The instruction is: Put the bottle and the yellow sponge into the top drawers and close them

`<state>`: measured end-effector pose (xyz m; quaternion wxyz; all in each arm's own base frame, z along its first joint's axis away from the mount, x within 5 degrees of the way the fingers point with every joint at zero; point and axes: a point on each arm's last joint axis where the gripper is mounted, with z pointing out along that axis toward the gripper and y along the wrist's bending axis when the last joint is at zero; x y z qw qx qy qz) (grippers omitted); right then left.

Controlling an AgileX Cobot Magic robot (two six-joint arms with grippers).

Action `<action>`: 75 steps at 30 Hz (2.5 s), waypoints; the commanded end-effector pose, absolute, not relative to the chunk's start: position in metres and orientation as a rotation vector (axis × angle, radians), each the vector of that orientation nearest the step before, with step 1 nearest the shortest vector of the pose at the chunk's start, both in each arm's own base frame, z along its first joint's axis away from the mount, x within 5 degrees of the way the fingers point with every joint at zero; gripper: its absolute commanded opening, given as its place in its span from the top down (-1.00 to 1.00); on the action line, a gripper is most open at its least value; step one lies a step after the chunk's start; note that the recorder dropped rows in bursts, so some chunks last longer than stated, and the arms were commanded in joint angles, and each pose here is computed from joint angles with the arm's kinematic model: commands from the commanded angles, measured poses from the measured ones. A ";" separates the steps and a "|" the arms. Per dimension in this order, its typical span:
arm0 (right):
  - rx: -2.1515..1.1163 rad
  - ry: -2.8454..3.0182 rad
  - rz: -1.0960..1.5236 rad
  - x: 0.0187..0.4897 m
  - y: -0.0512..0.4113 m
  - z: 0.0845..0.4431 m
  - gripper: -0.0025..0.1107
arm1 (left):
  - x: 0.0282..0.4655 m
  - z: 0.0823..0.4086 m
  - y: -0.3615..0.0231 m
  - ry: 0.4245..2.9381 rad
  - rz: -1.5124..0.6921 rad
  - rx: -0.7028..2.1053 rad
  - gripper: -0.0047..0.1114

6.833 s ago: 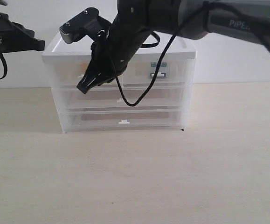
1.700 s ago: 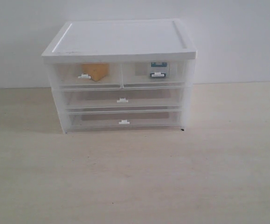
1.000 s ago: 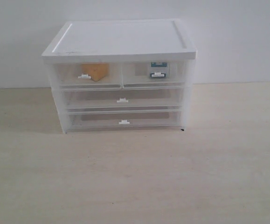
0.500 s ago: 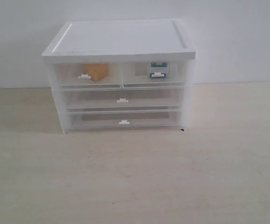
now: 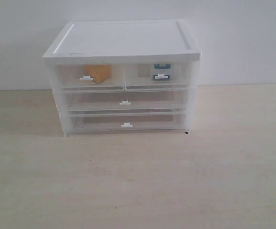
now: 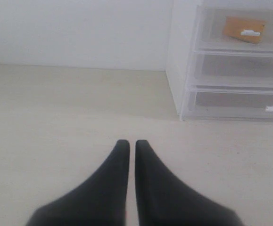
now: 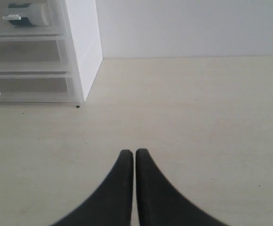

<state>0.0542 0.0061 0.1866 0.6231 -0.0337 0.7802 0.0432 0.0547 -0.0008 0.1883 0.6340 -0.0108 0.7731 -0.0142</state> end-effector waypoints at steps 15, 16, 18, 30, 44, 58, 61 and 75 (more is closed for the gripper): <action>-0.096 1.834 0.074 0.053 0.005 0.181 0.96 | 0.055 0.187 -0.001 1.768 -0.033 -0.025 0.85; -0.096 1.834 0.074 0.053 0.005 0.181 0.96 | 0.055 0.187 -0.001 1.768 -0.033 -0.025 0.85; -0.095 1.830 0.074 0.053 0.005 0.182 0.96 | 0.055 0.187 -0.001 1.768 -0.033 -0.025 0.85; -0.087 1.831 0.081 0.053 0.005 0.182 0.96 | 0.055 0.188 -0.001 1.763 -0.033 -0.025 0.85; -0.087 1.831 0.081 0.053 0.005 0.182 0.96 | 0.055 0.188 -0.001 1.763 -0.033 -0.025 0.85; -0.087 1.831 0.081 0.053 0.005 0.182 0.96 | 0.055 0.188 -0.001 1.766 -0.033 -0.025 0.85; -0.087 1.831 0.081 0.053 0.005 0.182 0.96 | 0.055 0.188 -0.001 1.766 -0.033 -0.025 0.85; -0.086 1.831 0.082 0.053 0.005 0.182 0.96 | 0.055 0.188 -0.001 1.766 -0.033 -0.025 0.85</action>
